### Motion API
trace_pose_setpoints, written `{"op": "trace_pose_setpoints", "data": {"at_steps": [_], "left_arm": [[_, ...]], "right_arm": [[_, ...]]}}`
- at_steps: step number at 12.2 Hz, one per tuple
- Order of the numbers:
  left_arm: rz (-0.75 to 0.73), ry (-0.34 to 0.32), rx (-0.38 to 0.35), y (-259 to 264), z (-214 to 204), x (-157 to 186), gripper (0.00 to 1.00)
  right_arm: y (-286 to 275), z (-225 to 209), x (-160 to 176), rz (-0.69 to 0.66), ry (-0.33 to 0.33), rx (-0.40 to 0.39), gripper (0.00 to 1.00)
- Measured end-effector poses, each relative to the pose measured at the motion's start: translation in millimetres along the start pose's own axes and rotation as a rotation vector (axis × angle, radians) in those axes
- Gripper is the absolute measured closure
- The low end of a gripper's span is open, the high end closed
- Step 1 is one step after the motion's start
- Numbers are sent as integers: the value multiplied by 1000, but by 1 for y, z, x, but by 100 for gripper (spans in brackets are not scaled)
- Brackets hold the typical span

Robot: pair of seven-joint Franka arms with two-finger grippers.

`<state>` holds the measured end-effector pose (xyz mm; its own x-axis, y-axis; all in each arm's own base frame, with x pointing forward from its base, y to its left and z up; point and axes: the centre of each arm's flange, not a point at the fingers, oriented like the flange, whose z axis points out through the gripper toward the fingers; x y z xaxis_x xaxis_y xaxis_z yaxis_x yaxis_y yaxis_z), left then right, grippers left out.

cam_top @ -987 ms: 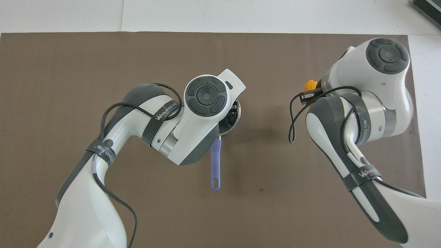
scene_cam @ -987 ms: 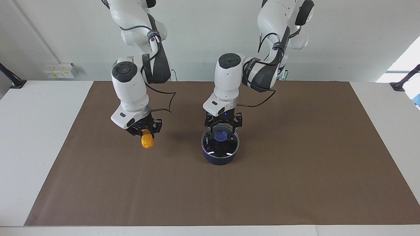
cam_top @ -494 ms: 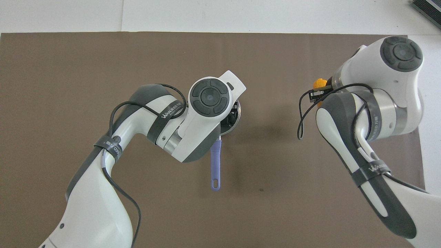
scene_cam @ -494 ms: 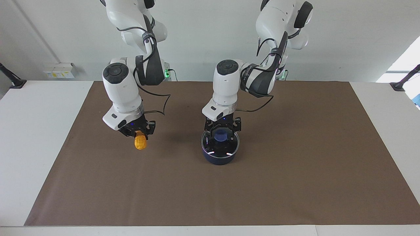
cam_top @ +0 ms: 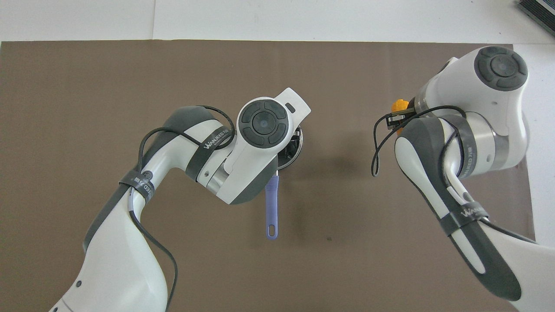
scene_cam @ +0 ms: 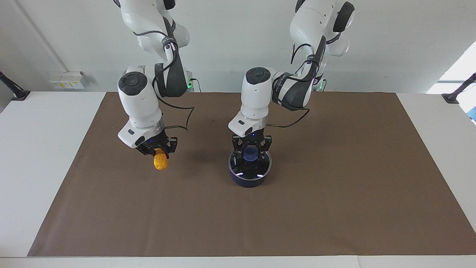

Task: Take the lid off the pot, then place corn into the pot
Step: 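Grasp the glass lid knob with the left gripper while the right gripper lifts the corn, then lift the glass lid off the pot and move it aside with the left gripper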

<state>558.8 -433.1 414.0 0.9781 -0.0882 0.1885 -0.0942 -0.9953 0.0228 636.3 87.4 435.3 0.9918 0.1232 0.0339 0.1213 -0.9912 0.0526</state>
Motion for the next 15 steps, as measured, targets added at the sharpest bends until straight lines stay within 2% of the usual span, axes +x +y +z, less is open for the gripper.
{"op": "trace_pose_setpoints", "data": {"at_steps": [4,8,10,12,15], "left_arm": [[6,13,6,-1,-7,1,39],[-27,47,20,-26,-53,11,39],[-60,50,38,-62,-53,28,39],[-68,23,70,-112,-36,44,39],[-85,-8,105,-198,-18,63,39]], "right_arm": [[2,0,0,8,-1,-1,59],[10,-15,6,30,30,-1,59],[7,-31,14,38,56,0,59],[1,-34,18,48,65,1,59],[0,-24,19,50,42,-1,59]]}}
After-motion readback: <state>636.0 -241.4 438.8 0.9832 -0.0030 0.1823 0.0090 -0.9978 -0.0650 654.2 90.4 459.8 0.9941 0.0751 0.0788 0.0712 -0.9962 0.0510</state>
